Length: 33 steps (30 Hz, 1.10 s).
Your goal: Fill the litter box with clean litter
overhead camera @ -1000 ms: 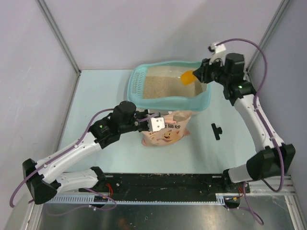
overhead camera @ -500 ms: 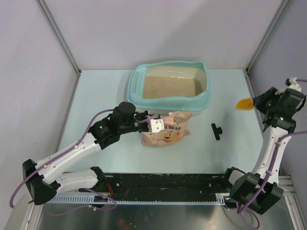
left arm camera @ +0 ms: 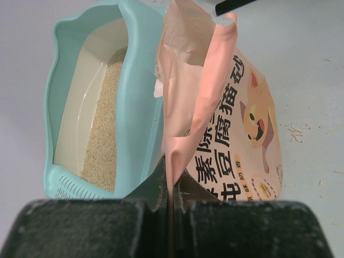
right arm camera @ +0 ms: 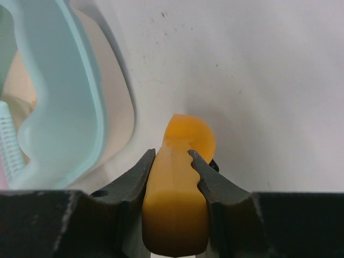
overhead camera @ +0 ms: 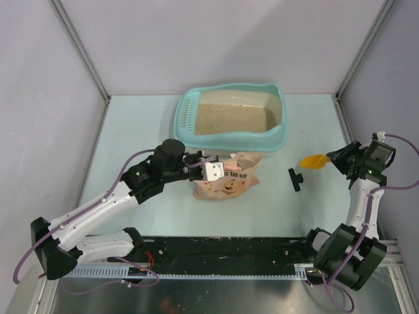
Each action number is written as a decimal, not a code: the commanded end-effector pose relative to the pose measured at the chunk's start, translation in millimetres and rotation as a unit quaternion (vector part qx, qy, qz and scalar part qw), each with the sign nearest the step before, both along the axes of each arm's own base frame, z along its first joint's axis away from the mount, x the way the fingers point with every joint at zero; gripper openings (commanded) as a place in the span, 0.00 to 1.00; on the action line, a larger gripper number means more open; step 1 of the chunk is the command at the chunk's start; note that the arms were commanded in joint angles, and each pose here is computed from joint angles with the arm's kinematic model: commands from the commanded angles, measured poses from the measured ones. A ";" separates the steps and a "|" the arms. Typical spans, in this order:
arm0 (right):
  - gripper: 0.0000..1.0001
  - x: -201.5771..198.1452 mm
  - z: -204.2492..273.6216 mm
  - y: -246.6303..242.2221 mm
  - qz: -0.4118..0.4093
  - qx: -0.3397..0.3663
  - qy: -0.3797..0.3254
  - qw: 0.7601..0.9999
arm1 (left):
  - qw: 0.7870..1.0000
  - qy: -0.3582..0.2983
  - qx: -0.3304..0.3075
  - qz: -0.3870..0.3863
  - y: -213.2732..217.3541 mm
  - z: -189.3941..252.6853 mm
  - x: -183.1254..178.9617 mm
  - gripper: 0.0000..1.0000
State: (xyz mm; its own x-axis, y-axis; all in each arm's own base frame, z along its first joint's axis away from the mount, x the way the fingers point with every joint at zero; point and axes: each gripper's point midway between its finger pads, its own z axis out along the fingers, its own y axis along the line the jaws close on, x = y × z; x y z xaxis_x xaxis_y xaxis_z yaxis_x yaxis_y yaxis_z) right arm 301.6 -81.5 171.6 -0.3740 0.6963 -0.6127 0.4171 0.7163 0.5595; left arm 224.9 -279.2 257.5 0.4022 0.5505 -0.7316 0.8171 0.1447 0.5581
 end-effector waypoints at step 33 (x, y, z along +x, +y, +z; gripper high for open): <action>1.00 -90.4 -26.0 35.1 0.003 0.240 0.162 0.957 | 0.997 -0.011 -0.074 -0.012 -4.6 44.6 -10.0 0.00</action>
State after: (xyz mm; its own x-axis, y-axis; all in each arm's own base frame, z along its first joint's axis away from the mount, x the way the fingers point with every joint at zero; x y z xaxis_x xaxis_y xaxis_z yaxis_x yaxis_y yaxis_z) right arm 204.5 -69.9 113.3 -0.4235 0.9025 -0.0779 0.7244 0.3890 0.5692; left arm 219.4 -280.8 257.4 0.3753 0.5317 -0.7592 0.8394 0.1525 0.5217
